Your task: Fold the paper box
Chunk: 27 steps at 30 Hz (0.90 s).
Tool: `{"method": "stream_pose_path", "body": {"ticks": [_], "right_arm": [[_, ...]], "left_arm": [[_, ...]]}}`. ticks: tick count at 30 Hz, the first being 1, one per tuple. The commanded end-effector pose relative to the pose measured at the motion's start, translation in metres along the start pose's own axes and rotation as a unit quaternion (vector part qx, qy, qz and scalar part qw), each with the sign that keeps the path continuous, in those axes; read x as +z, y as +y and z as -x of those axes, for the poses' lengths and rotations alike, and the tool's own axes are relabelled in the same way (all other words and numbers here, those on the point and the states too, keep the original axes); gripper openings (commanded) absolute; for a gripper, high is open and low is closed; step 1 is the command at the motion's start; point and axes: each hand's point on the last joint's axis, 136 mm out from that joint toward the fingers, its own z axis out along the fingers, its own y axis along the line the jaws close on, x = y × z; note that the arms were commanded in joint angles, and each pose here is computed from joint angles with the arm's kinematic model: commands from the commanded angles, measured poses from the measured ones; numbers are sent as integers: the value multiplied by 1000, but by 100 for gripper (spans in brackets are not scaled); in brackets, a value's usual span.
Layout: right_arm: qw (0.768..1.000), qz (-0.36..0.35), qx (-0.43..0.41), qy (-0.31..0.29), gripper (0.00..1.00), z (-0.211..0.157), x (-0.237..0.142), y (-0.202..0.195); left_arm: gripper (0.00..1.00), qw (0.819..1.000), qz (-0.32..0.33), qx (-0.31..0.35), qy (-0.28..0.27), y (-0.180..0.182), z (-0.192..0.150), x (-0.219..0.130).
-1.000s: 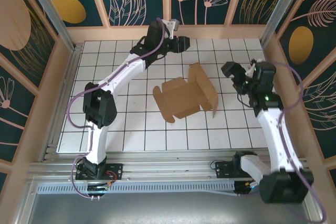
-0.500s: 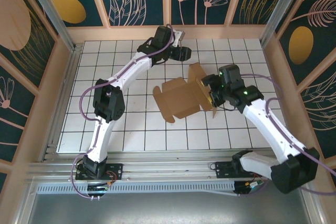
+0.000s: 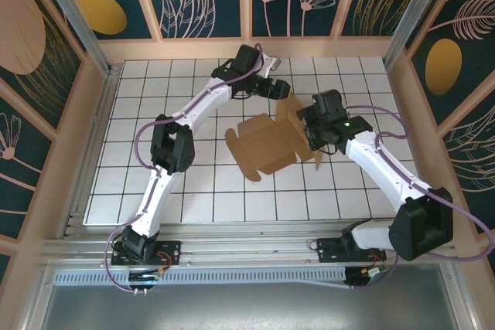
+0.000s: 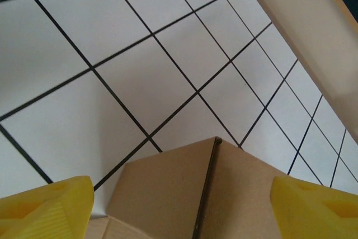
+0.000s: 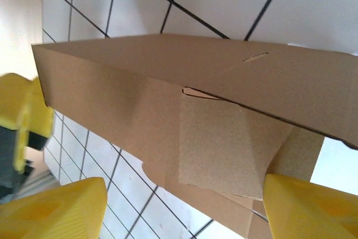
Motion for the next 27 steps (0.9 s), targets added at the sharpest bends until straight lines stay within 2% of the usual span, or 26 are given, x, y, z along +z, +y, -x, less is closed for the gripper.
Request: {"method": "stream_pose_path", "body": {"ticks": [1, 4, 7, 10, 18, 24, 27], "right_arm": [[999, 11, -12, -43, 73, 16, 6, 4], [999, 7, -19, -51, 70, 21, 11, 0], [998, 11, -34, -57, 69, 25, 16, 1], [997, 11, -54, -58, 69, 30, 21, 3], [985, 45, -162, -43, 69, 32, 41, 34], [975, 67, -206, -43, 66, 33, 49, 51], [975, 47, -212, -46, 64, 40, 55, 45]], "left_arm": [[83, 998, -57, -10, -9, -6, 5, 8], [79, 994, -103, -29, -10, -13, 4, 16], [72, 994, -98, -43, -1, -8, -3, 20], [69, 995, -86, -47, 7, -6, -10, 15], [71, 997, -59, -52, -12, -14, -15, -16], [72, 995, -42, -89, -25, -10, -26, -25], [72, 994, -34, -99, -35, -10, -28, -32]]}}
